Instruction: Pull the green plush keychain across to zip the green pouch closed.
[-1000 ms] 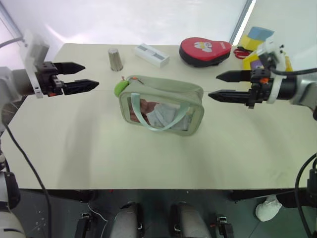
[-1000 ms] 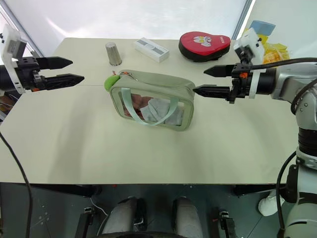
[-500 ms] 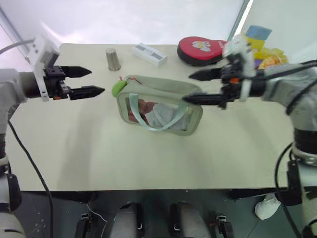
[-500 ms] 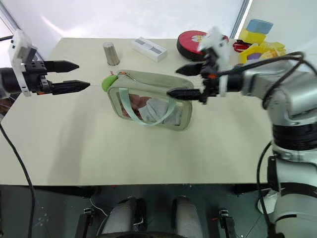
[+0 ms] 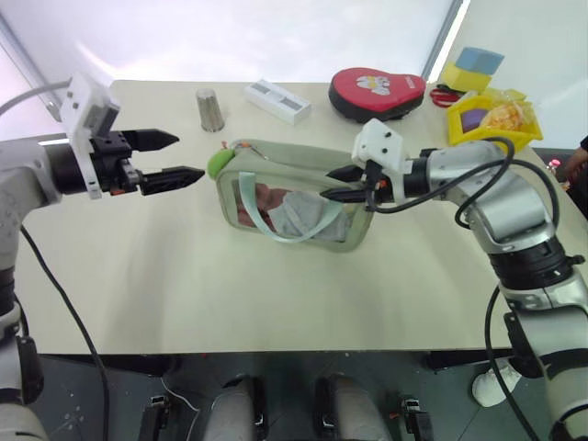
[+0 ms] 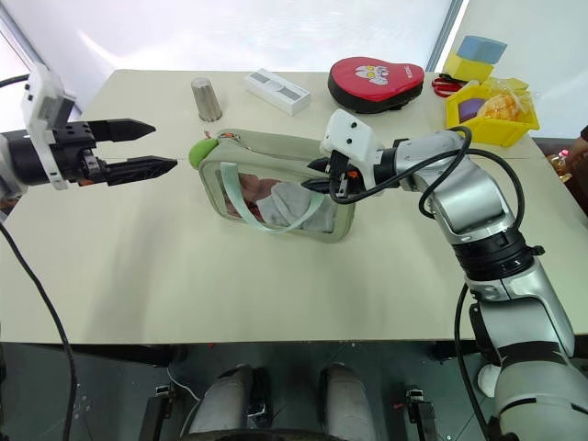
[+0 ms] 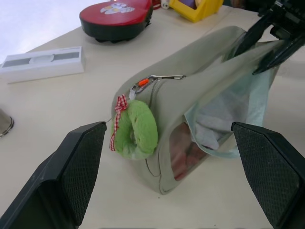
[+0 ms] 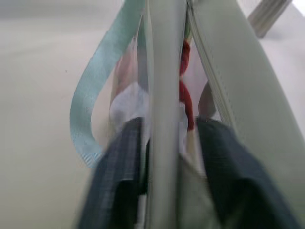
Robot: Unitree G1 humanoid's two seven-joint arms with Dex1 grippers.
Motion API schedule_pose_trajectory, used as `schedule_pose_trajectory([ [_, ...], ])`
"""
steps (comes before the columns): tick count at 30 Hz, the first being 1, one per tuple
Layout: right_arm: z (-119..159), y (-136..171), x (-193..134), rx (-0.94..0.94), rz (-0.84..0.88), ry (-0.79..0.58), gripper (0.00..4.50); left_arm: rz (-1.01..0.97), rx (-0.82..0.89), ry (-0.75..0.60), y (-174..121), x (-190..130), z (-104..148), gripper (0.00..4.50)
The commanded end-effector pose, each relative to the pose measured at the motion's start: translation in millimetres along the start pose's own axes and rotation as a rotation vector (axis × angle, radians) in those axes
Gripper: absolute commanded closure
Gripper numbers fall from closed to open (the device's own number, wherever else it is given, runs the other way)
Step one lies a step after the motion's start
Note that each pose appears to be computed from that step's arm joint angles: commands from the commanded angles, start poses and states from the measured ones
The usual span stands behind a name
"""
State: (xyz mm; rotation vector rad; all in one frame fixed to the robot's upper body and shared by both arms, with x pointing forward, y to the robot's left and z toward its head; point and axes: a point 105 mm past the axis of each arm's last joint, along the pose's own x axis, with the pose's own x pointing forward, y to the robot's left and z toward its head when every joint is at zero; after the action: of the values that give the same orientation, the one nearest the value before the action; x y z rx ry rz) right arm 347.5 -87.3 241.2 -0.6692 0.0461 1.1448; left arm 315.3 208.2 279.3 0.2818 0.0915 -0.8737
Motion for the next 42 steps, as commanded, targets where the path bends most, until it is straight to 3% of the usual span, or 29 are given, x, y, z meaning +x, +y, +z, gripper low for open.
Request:
schedule_pose_trajectory([
  [1,23.3,-9.0,0.6,-0.126,-0.017,-0.074,4.39,0.048,0.049,-0.035,4.0,-12.3,16.5,0.00],
  [6,29.7,-22.2,6.7,-0.285,-0.008,-0.113,4.39,0.060,0.062,-0.032,7.4,-16.0,19.7,0.00],
  [11,1.8,-15.8,14.1,-0.305,0.062,-0.063,4.39,0.058,0.061,-0.035,4.4,-11.9,17.5,0.00],
  [14,-1.6,-15.8,11.5,-0.273,0.071,-0.064,4.39,0.051,0.065,-0.017,0.7,-12.6,12.8,0.00],
  [15,-0.6,-16.0,9.0,-0.258,0.075,-0.068,3.68,0.054,0.063,-0.016,0.8,-13.7,12.4,0.00],
  [19,13.4,-23.8,-11.7,-0.236,0.030,-0.077,1.84,0.096,0.048,-0.017,9.2,-20.4,10.9,0.00],
  [26,12.2,-17.2,-44.8,-0.113,-0.025,-0.038,1.84,0.162,0.031,0.003,22.3,-26.8,-4.6,0.00],
  [31,-13.1,-4.6,-30.0,-0.049,-0.008,-0.010,1.84,0.150,0.032,0.038,25.2,-15.9,-19.5,0.00],
  [34,-14.7,-1.5,-20.6,-0.024,-0.006,-0.031,1.84,0.129,0.020,0.044,24.5,-8.9,-26.9,0.00],
  [37,-9.8,-1.1,-17.8,-0.027,-0.002,-0.051,2.71,0.105,0.028,0.044,21.4,2.5,-31.2,0.00],
  [40,-8.6,-1.5,-16.7,-0.035,-0.002,-0.052,4.22,0.105,0.009,0.017,23.1,13.4,-30.8,0.00],
  [42,-8.9,-1.4,-16.4,-0.044,-0.001,-0.046,4.47,0.098,0.008,-0.002,23.1,18.1,-28.1,0.00],
])
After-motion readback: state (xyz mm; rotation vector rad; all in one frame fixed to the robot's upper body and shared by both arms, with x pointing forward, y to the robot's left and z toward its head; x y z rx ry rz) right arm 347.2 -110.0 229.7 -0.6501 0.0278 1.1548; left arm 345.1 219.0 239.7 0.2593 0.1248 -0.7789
